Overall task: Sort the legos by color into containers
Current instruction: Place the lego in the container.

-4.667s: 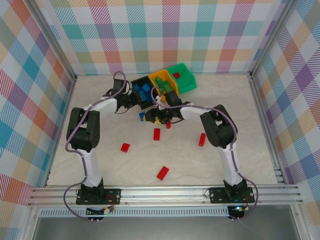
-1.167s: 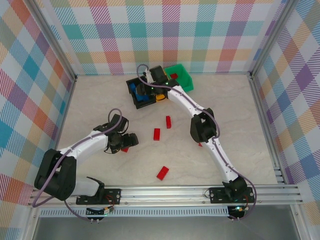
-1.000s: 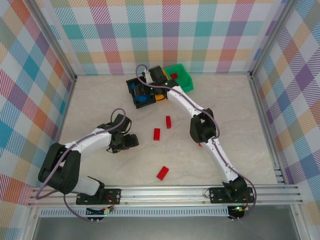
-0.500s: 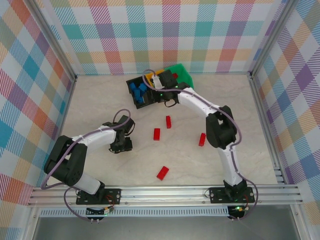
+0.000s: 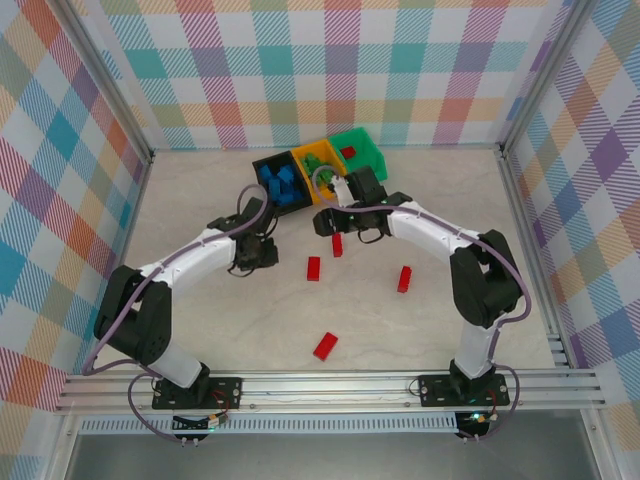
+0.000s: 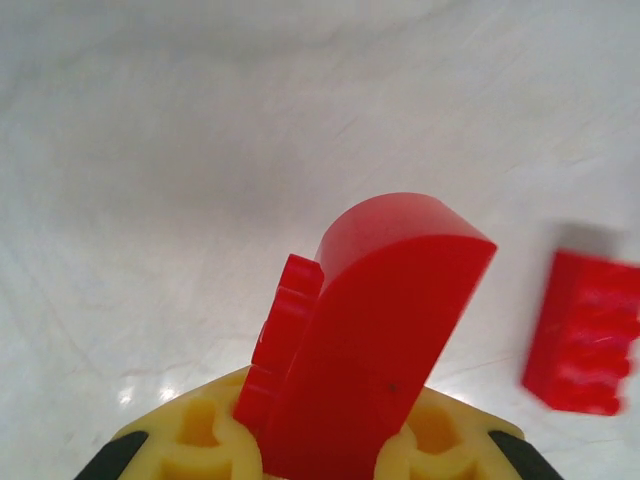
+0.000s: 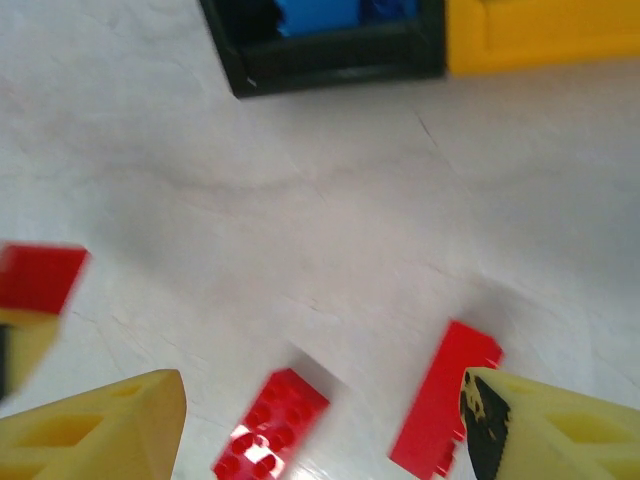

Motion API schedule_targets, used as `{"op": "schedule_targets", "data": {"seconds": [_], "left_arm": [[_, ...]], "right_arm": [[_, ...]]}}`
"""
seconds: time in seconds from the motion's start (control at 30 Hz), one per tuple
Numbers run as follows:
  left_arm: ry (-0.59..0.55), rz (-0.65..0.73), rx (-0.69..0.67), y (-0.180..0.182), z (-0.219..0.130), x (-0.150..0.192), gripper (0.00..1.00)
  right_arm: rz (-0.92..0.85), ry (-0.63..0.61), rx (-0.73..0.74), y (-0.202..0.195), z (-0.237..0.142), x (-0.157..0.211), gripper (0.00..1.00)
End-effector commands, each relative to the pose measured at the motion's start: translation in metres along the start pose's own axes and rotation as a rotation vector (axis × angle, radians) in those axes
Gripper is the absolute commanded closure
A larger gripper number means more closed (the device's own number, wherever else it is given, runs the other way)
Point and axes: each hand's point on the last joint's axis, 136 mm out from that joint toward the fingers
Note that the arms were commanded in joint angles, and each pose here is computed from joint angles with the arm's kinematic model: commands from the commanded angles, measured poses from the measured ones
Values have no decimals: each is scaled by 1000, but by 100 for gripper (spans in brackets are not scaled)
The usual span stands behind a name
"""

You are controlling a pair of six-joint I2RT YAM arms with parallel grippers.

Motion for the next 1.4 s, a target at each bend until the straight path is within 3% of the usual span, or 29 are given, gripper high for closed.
{"op": "schedule_targets", "data": {"seconds": [0.0,0.2,0.33,0.47,0.73,0.93,1.23,1.3,1.37], "left_arm": [[-56,49,109,-41,-15,-33,94],[-91,61,326,-118,-23,-86,93],[-105,66,439,-166,-21,-110,93],[-198,32,518,-204,-12,-150,93],[-363,-82,719,-285,17,-229,92],[-476,-240,864,-307,42,-265,95],[-598,-326,935,-324,43,-271,94],[-604,-333,932,-325,42,-270,84],[-599,-334,929,-326,43,-268,57]], "right_arm": [[63,-37,33,-17,-11,1,27],[136,-49,-17,-19,-20,19,27],[209,-49,42,-40,-30,21,27],[323,-73,16,-56,-40,29,27],[326,-66,64,-56,-66,63,27],[355,-74,48,-47,-82,88,27],[370,-80,34,-40,-93,106,27],[366,-90,35,-40,-96,104,27],[364,-98,41,-40,-98,103,27]]}}
Point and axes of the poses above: each hand's point on the last joint's axis, 136 mm out from that joint toward the fingers, its own z axis out along the fingers, its own y axis along the line the jaws close on, x = y × z, and after that the axes turned 6 degrees about -z, right-handed
